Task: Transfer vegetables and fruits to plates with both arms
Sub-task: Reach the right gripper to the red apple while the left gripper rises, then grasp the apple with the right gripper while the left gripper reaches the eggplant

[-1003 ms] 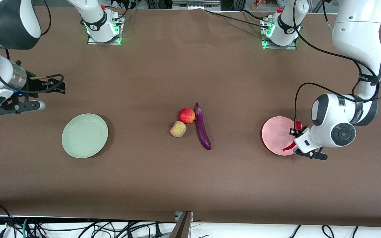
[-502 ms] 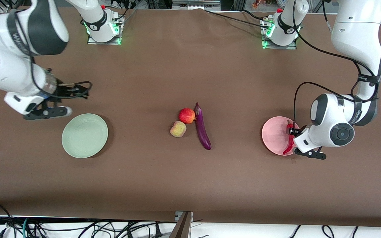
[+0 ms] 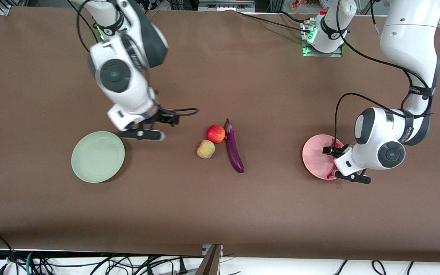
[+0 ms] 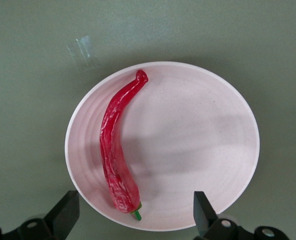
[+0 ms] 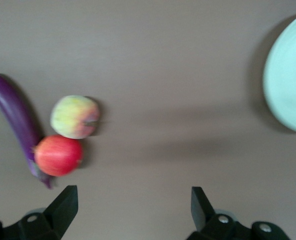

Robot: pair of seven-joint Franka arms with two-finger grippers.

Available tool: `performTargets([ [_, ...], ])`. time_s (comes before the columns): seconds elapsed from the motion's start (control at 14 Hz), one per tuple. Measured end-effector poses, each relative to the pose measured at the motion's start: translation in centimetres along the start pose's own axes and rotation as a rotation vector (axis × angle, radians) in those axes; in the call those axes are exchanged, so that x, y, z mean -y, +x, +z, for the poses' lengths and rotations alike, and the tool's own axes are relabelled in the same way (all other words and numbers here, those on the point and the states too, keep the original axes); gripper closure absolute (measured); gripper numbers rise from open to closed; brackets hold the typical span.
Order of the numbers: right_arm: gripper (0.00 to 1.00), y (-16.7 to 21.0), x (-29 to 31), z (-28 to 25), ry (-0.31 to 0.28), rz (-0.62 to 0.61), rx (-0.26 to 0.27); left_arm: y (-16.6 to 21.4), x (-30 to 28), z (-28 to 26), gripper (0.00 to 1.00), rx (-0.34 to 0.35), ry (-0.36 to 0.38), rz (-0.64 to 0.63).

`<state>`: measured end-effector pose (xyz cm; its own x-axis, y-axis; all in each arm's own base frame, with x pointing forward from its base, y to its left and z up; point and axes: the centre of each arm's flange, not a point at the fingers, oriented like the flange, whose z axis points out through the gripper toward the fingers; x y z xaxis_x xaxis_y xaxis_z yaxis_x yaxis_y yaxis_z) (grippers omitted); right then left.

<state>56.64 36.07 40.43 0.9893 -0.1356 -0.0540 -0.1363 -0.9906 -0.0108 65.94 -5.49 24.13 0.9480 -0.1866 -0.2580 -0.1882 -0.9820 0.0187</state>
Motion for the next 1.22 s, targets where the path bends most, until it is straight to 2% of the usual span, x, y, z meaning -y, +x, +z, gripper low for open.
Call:
performTargets([
  [0.5, 0.00, -4.5, 9.4, 9.0, 0.067, 0.139, -0.061, 0.2, -1.8, -1.2, 0.00, -0.021, -0.009, 0.029],
  [0.79, 0.00, -5.1, 10.5, 13.3, 0.054, 0.136, -0.051, 0.1, -7.1, -4.0, 0.00, -0.065, -0.034, 0.098],
  [0.93, 0.00, -4.9, 10.7, 14.5, 0.064, 0.136, -0.060, 0.0, -9.9, -4.6, 0.00, -0.071, -0.072, 0.068],
  [1.22, 0.00, -4.7, 11.1, 17.2, 0.079, 0.134, -0.072, -0.4, -14.7, -4.6, 0.00, -0.044, -0.202, -0.070],
])
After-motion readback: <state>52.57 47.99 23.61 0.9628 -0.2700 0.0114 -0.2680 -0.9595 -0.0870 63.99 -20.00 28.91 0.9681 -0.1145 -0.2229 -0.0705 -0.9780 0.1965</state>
